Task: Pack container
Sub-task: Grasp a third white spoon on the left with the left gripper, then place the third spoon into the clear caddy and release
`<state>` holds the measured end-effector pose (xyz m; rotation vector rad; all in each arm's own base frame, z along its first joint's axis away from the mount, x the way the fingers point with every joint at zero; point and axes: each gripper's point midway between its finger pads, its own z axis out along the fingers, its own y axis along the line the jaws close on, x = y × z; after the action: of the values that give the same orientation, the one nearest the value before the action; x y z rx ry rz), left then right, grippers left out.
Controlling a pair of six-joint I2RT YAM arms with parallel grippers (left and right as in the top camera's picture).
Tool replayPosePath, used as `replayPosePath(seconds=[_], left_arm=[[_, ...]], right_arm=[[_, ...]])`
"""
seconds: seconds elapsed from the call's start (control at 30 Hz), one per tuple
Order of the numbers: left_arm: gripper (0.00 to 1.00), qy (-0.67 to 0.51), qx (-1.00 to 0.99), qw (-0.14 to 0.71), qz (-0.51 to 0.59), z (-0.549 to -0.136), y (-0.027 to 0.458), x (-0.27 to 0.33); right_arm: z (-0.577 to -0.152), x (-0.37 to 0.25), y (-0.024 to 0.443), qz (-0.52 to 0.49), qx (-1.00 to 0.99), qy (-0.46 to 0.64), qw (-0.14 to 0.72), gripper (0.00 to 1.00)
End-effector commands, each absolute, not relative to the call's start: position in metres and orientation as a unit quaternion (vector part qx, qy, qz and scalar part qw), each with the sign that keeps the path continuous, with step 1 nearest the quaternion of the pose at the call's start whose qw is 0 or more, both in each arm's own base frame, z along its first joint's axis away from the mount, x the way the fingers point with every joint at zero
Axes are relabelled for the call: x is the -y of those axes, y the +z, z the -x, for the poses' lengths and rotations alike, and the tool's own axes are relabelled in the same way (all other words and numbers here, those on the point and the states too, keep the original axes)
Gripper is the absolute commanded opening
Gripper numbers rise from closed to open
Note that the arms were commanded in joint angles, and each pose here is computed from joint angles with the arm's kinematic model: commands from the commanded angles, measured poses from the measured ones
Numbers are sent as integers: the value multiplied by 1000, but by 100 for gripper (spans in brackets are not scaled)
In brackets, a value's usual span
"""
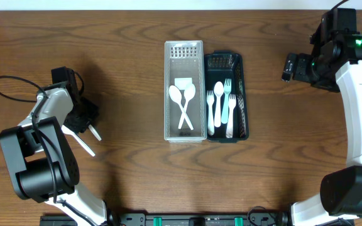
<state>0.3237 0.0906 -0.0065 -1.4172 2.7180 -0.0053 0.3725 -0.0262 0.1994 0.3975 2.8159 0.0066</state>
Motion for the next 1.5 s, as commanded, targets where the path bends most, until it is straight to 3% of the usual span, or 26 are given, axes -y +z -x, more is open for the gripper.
replayPosePath(seconds=[0.0, 0.43, 0.63, 0.77, 1.1, 1.23, 1.47], left_arm=[[29, -6, -889, -4, 459, -310, -34, -82], [6, -7, -889, 1, 459, -316, -28, -83], [6, -7, -890, 2, 457, -320, -8, -83], [6, -13, -905, 24, 425, -329, 34, -74], [6, -65, -959, 178, 209, -349, 178, 44], [6, -82, -974, 193, 83, -338, 187, 108], [6, -71, -978, 177, -84, -328, 158, 182]], right_arm=[[-372, 29, 197, -139, -980, -2, 144, 99], [-372, 29, 197, -139, -980, -2, 144, 99], [-372, 29, 197, -139, -980, -2, 146, 99], [-373, 29, 198, -139, -979, -2, 147, 99], [-376, 29, 198, -139, -978, -2, 153, 99], [-376, 29, 199, -138, -979, -2, 153, 99], [-376, 29, 198, -137, -979, -2, 153, 99]])
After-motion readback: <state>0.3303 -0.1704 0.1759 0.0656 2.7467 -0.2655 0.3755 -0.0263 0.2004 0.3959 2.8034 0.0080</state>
